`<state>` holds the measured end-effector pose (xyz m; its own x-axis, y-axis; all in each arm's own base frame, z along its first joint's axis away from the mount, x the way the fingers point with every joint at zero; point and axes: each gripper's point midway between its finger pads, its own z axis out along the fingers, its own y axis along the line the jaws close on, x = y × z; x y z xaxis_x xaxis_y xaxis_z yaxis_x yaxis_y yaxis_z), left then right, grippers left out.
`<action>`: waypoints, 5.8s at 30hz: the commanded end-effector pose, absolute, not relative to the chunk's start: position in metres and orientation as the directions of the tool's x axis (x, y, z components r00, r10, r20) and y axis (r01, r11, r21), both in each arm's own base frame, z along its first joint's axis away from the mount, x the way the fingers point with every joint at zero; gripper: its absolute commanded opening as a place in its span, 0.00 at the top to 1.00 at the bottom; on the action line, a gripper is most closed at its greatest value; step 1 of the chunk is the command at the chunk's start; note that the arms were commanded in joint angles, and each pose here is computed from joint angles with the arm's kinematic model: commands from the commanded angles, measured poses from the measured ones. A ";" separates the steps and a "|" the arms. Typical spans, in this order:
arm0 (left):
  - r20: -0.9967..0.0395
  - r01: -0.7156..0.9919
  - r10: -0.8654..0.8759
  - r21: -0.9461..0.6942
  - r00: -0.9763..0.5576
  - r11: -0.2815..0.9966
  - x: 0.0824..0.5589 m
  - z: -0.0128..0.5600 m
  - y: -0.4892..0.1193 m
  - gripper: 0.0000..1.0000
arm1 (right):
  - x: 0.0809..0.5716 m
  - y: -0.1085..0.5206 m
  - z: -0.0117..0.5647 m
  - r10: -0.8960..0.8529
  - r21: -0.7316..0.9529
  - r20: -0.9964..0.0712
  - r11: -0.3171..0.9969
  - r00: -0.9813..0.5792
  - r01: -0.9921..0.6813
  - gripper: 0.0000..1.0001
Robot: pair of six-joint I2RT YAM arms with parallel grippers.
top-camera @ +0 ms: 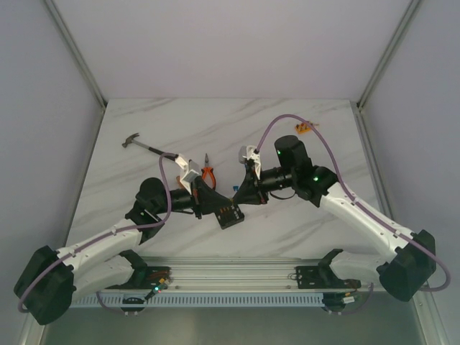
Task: Snap on the fuse box
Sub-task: Pick up the fuse from the center of the board, then install the fuse at the fuse box base.
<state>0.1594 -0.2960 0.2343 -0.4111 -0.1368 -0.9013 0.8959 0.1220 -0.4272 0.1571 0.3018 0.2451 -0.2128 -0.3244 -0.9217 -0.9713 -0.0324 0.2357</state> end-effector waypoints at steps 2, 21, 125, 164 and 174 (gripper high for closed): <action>-0.917 0.922 -0.162 -0.379 -0.364 0.073 0.155 0.255 -0.300 1.00 | 0.156 0.305 0.257 -0.295 0.211 -0.938 -0.076 -0.181 -0.974 0.96; -0.628 0.283 -0.383 -0.704 -0.678 0.652 0.209 0.116 -0.227 0.42 | 0.216 0.305 0.160 -0.390 0.222 -0.734 0.636 -0.556 -0.739 1.00; -0.235 -0.145 -0.503 -0.783 -0.832 0.605 0.192 0.020 -0.247 0.72 | 0.191 0.338 0.052 -0.439 0.007 -0.479 0.864 -0.760 -0.503 0.78; -0.221 -0.158 -0.499 -0.777 -0.838 0.610 0.191 0.016 -0.248 0.73 | 0.154 0.265 -0.047 -0.502 -0.120 -0.104 0.863 -0.859 -0.490 1.00; -0.222 -0.164 -0.504 -0.772 -0.835 0.614 0.190 0.014 -0.246 0.73 | 0.150 0.252 -0.066 -0.511 -0.171 -0.051 0.851 -0.858 -0.496 1.00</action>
<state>0.1896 -0.2456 0.0162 -0.8374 -0.4971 -0.2274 -0.1504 0.6095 -0.7784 0.1885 0.3392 0.0371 -0.8120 -0.4377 -0.3861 -0.4981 0.8645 0.0676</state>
